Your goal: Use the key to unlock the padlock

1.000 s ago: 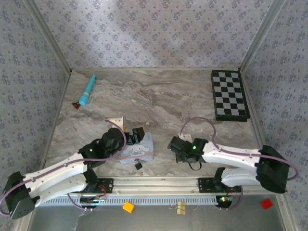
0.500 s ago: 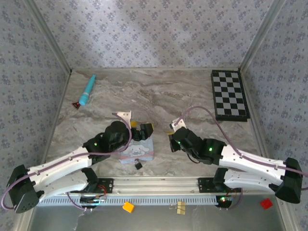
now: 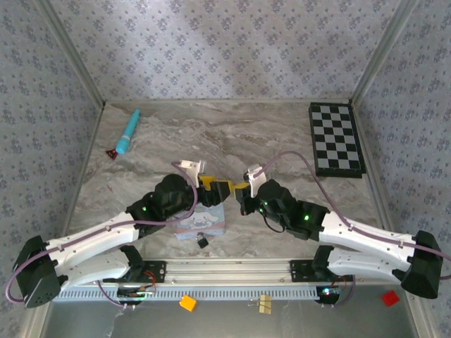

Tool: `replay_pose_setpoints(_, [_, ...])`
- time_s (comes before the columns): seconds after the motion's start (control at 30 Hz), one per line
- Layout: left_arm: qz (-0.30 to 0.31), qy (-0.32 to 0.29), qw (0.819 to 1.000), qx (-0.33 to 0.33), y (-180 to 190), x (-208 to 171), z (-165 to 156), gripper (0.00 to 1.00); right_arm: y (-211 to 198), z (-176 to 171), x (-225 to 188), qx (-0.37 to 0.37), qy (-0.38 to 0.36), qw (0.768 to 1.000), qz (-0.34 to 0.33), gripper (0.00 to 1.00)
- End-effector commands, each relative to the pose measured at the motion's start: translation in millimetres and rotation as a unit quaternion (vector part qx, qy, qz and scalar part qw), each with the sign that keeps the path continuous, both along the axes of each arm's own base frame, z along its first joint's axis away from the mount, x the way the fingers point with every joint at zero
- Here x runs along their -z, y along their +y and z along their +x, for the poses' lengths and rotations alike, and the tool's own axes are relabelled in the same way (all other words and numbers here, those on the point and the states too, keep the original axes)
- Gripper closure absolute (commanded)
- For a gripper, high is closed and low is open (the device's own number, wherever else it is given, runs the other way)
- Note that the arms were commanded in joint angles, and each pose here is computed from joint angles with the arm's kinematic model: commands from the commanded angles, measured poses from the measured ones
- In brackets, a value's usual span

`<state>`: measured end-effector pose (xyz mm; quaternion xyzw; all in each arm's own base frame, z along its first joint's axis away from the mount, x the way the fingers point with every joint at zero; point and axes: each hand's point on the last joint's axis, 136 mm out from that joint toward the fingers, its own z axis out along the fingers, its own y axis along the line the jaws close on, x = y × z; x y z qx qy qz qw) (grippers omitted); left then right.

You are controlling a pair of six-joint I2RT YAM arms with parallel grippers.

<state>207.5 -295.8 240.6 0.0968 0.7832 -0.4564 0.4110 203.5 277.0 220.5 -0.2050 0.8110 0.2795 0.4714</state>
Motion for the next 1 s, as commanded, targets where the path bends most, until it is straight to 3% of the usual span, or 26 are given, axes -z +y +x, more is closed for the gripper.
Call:
replay_pose_setpoints(0.0, [-0.035,-0.014,0.999,0.017,-8.9,-20.7,-3.0,0.32,5.5,-2.7,-4.4,-0.013,0.007,0.999,0.032,1.0])
replay_pose_setpoints(0.2, [-0.033,-0.007,0.999,0.026,-11.4,-17.9,-5.1,0.47,9.9,-4.8,-3.5,-0.02,0.014,0.998,0.05,1.0])
replay_pose_setpoints(0.6, [-0.03,0.002,0.999,0.035,-16.6,-13.9,-6.4,0.5,15.5,-8.4,-0.2,-0.025,0.017,0.998,0.047,1.0])
replay_pose_setpoints(0.97, [-0.024,0.012,0.999,0.033,-20.2,-10.8,-3.5,0.89,15.8,-10.6,0.0,-0.023,0.012,0.999,0.041,1.0])
